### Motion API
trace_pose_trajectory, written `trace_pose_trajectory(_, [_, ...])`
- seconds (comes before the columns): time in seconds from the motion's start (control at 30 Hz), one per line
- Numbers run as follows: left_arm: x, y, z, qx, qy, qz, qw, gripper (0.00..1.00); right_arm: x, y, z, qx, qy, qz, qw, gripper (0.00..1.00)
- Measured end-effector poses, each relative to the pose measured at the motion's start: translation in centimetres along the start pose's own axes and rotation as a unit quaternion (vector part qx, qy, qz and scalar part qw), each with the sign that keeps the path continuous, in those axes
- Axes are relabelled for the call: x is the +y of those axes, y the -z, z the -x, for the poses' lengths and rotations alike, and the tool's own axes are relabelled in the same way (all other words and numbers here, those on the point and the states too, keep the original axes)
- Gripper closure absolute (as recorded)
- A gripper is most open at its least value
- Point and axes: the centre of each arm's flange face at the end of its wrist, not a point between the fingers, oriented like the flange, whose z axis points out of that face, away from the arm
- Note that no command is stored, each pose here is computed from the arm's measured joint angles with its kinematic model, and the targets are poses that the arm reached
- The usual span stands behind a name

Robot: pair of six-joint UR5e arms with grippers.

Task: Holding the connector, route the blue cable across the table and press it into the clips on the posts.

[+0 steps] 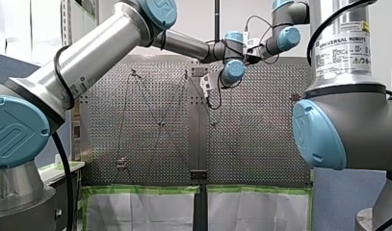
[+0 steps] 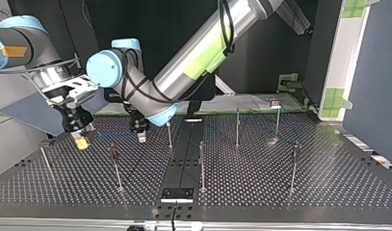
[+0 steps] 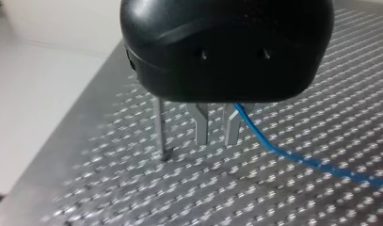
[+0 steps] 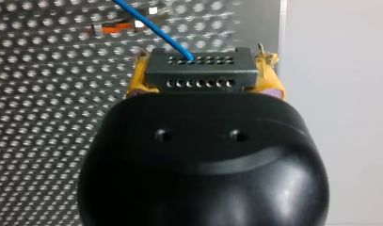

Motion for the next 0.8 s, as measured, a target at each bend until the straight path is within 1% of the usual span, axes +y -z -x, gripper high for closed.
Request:
trace_pose_trajectory(0.03, [0.2,-0.1,0.3,-0.003,0.006,0.000,1.0000,0.73,-0.1,0.2,-0.4,0.004,-0.0001,0.000,1.0000,1.00])
trace_pose_trajectory(0.07, [0.5,-0.4,0.7,-0.006,0.012,0.000,0.9999,0.68,-0.3,0.3,-0.7,0.009,-0.0007,0.000,1.0000,1.00])
trace_pose_trajectory(0.2, [1.7,-1.5,2.1,-0.016,0.034,-0.003,0.9993,0.68,-1.1,1.2,-1.8,0.026,-0.0072,-0.004,0.9996,1.00])
trace_pose_trajectory(0.27, [2.2,-1.9,2.4,-0.020,0.045,-0.007,0.9988,0.68,-1.3,1.3,-2.0,0.030,-0.0115,-0.005,0.9995,1.00])
trace_pose_trajectory(0.3, [2.0,-1.7,2.3,-0.019,0.045,-0.009,0.9988,0.68,-1.3,1.3,-2.0,0.033,-0.0142,-0.003,0.9994,1.00])
trace_pose_trajectory(0.37, [1.3,-0.9,2.1,-0.016,0.036,-0.008,0.9992,0.68,-1.2,1.5,-2.1,0.035,-0.0175,0.002,0.9992,1.00])
trace_pose_trajectory(0.47, [1.4,-1.1,2.2,-0.016,0.036,-0.007,0.9992,0.68,-1.0,1.6,-1.3,0.032,-0.0240,0.013,0.9991,1.00])
trace_pose_trajectory(0.57, [1.4,-1.1,2.2,-0.016,0.036,-0.007,0.9992,0.68,-0.7,1.3,0.0,0.026,-0.0308,0.023,0.9989,1.00])
trace_pose_trajectory(0.6, [1.4,-1.1,2.2,-0.016,0.036,-0.007,0.9992,0.68,-0.5,1.2,0.7,0.023,-0.0330,0.028,0.9988,1.00])
trace_pose_trajectory(0.7, [1.4,-1.1,2.2,-0.016,0.036,-0.007,0.9992,0.68,-0.1,0.6,2.2,0.012,-0.0357,0.036,0.9986,1.00])
trace_pose_trajectory(0.8, [1.4,-1.1,2.2,-0.016,0.036,-0.007,0.9992,0.68,0.2,-0.1,3.6,0.002,-0.0388,0.040,0.9984,1.00])
